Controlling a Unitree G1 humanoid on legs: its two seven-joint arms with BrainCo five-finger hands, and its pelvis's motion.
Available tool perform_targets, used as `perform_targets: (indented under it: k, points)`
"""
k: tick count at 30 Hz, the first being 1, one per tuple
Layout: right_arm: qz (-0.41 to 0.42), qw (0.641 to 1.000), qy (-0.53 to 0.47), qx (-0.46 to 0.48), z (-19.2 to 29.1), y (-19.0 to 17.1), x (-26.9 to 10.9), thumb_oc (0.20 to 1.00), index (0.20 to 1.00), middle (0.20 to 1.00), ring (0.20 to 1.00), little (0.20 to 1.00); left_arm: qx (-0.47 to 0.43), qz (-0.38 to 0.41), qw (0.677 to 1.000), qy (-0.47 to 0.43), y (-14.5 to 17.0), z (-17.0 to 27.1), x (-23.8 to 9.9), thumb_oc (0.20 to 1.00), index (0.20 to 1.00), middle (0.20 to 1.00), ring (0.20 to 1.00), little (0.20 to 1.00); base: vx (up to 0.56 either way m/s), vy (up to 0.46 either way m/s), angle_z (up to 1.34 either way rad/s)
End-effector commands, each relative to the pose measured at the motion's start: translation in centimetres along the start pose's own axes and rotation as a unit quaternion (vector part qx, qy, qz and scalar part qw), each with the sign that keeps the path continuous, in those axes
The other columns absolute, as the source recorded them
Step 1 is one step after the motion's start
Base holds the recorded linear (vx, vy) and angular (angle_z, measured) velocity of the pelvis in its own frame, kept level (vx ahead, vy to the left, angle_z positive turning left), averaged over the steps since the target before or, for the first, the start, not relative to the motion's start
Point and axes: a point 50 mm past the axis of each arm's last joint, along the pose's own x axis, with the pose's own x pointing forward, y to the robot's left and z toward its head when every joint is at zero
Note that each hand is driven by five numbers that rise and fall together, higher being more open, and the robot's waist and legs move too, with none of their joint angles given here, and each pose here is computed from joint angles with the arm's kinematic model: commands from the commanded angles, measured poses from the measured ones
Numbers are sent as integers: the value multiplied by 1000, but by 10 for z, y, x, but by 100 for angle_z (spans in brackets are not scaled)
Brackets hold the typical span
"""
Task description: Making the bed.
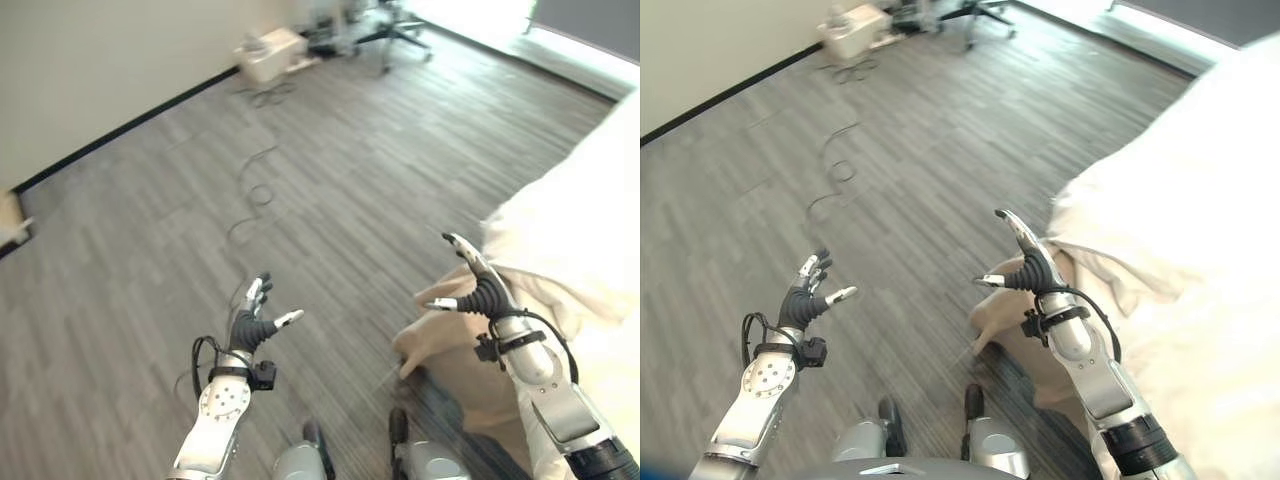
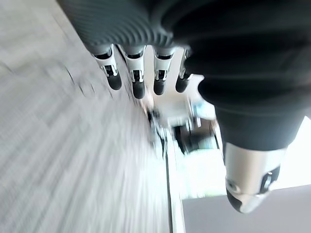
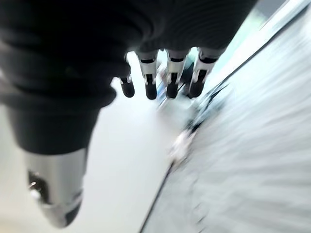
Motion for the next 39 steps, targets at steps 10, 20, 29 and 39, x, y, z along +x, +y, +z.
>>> perform_targets:
  k: [10, 20, 29, 39]
  points:
    - [-62, 996, -22, -64, 6, -17, -32, 1000, 1000, 1000, 1000, 1000, 118, 30, 980, -159, 16, 65, 23, 1000, 1000, 1000, 1000, 1000, 1, 174, -99]
    - [-45, 997, -36, -50, 6, -14, -27, 1000, 1000, 1000, 1000, 1000, 184, 36, 957, -220, 16, 92, 38, 1000, 1000, 1000, 1000, 1000, 18, -85, -76]
    - [6, 994, 19, -111, -25, -25, -36, 1000, 1000, 1000, 1000, 1000, 215, 91, 931, -281, 2, 126, 65, 1000, 1000, 1000, 1000, 1000, 26, -46, -87]
    - [0, 990, 128, -62, -66, -33, -64, 1000, 1000, 1000, 1000, 1000, 392, 143, 878, -235, -3, 143, 118, 1000, 1000, 1000, 1000, 1000, 71, 58, -46]
